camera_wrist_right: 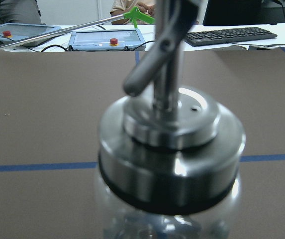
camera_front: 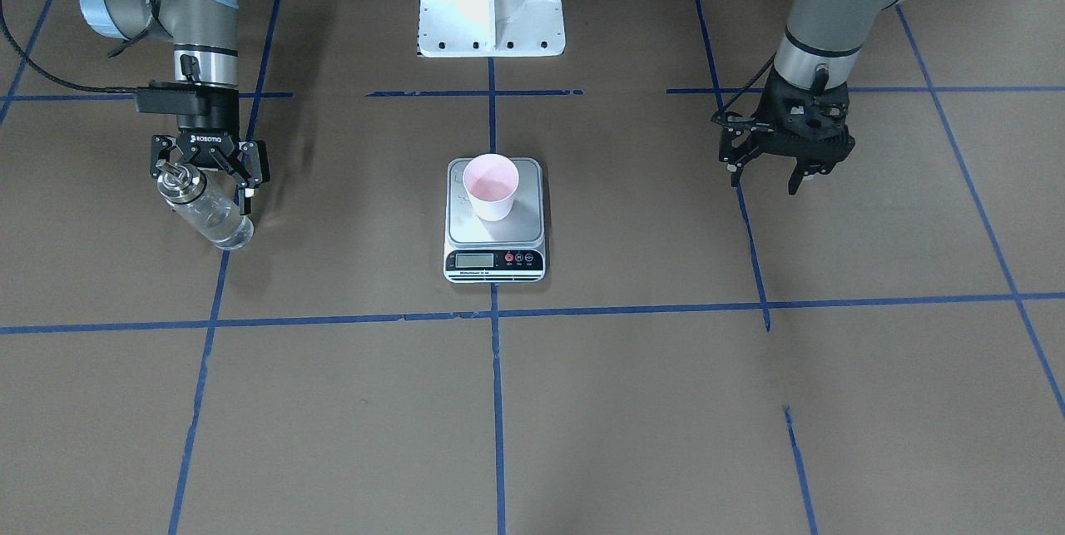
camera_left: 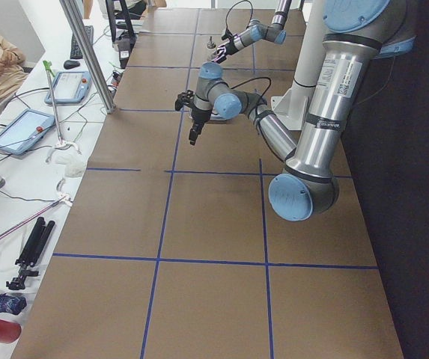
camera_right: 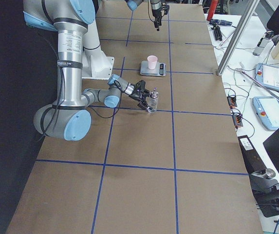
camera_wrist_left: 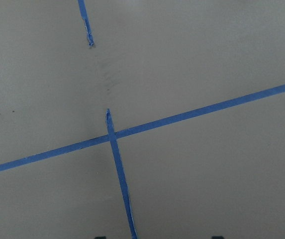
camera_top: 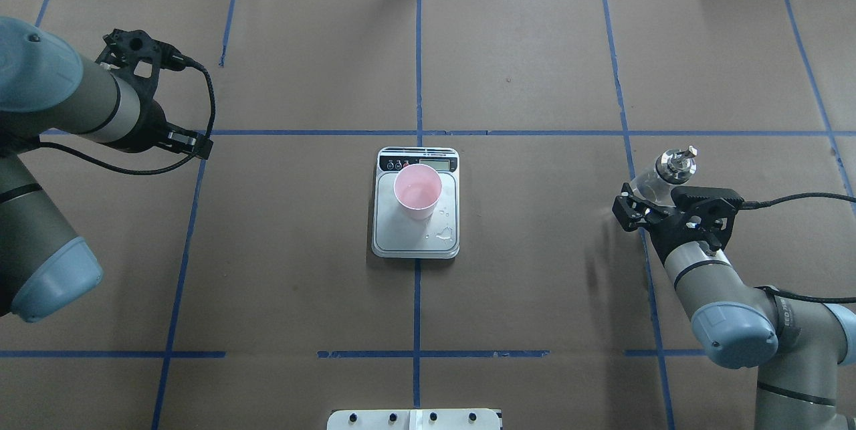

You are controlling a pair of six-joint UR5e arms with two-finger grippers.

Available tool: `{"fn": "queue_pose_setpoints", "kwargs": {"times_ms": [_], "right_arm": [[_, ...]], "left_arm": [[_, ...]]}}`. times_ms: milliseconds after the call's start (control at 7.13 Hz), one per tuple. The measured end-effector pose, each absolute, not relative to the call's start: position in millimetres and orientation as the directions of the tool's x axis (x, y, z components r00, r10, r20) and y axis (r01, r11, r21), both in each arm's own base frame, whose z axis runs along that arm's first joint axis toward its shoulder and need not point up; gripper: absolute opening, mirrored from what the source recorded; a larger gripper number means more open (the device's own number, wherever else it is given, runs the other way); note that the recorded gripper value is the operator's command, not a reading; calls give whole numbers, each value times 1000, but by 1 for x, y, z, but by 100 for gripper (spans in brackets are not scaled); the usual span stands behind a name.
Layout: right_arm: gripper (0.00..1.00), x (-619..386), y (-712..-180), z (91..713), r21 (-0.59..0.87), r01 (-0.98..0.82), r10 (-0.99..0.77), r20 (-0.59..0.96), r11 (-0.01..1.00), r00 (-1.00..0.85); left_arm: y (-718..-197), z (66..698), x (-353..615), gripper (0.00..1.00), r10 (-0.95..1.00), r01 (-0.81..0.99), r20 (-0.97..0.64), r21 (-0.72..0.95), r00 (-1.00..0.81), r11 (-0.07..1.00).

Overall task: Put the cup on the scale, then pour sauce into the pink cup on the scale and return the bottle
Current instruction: 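Lift the glass bottle with the right gripper and move it toward the scale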

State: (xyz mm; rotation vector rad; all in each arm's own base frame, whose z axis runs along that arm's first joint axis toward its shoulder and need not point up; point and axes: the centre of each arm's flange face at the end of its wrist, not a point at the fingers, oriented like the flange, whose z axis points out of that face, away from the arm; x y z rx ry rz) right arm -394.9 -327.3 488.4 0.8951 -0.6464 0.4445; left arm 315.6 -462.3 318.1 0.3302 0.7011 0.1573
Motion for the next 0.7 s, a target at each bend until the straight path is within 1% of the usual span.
{"fn": "queue_pose_setpoints", "kwargs": {"times_ms": [421, 561, 701], "right_arm": [[93, -399, -327, 525, 578, -637, 66, 712, 510, 699], [91, -400, -325, 528, 587, -639, 60, 712, 497, 700], [85, -402, -323, 529, 595, -640, 55, 710, 486, 702]], "left_arm": [[-462, 318, 315, 77, 251, -31, -606, 349, 755, 937], [-462, 318, 315, 77, 251, -31, -606, 349, 755, 937], [-462, 317, 315, 77, 251, -31, -606, 349, 755, 937]]}}
